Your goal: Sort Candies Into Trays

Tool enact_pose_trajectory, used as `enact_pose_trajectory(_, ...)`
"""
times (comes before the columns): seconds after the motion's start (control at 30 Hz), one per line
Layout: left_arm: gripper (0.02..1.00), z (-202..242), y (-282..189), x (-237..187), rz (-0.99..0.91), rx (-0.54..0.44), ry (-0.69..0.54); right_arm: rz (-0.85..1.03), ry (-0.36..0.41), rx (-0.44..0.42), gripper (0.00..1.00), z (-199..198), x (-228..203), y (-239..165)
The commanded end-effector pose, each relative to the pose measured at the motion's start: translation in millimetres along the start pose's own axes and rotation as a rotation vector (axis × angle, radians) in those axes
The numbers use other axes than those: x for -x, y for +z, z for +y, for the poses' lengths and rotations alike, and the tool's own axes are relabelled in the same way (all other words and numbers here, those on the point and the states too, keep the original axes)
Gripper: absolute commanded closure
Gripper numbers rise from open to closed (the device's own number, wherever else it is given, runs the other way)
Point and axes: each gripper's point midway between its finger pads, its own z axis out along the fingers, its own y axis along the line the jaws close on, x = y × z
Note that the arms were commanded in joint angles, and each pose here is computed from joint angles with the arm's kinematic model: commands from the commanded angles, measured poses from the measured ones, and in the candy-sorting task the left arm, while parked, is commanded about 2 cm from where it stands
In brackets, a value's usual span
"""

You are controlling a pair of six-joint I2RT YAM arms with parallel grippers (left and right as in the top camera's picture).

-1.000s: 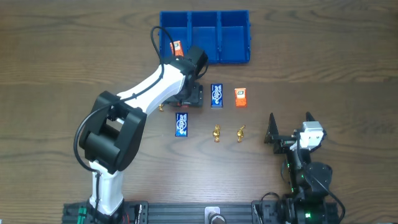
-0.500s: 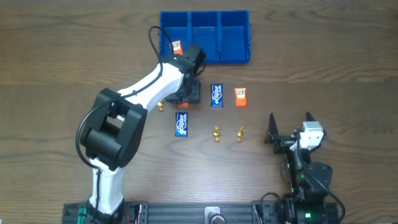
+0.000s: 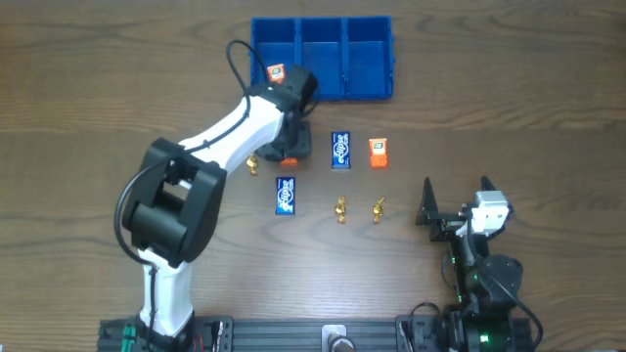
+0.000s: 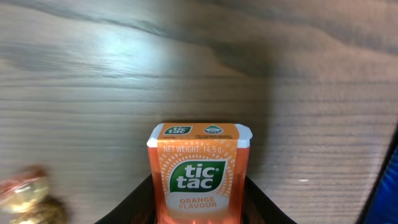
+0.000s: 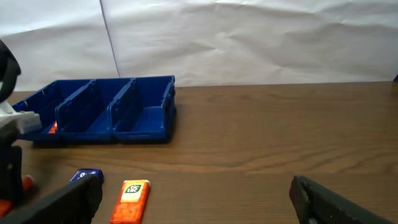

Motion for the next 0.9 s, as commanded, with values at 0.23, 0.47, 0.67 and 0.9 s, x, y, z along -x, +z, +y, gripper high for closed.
enact_pose_trajectory(0.23, 0.656, 14.4, -175.6, 148.8, -0.416, -0.015, -0.041, 0.000, -0.013, 0.000, 0.003, 0.4, -1.6, 0.0)
enact_pose_trajectory(0.47, 0.652, 16.9, -139.8, 178.4, -0.356, -0.010, -0.011, 0.000, -0.013, -0.001, 0.005, 0.4, -1.6, 0.0)
enact_pose_trajectory(0.67, 0.645, 10.0, -105.6, 183.4, -0.309, -0.026, 0.013, 0.000, -0.013, 0.000, 0.003, 0.4, -1.6, 0.0)
enact_pose_trajectory(0.9, 0.476, 11.0, -98.6, 183.0, -0.298, -0.017, 0.031, 0.000, -0.013, -0.001, 0.003, 0.4, -1.6, 0.0)
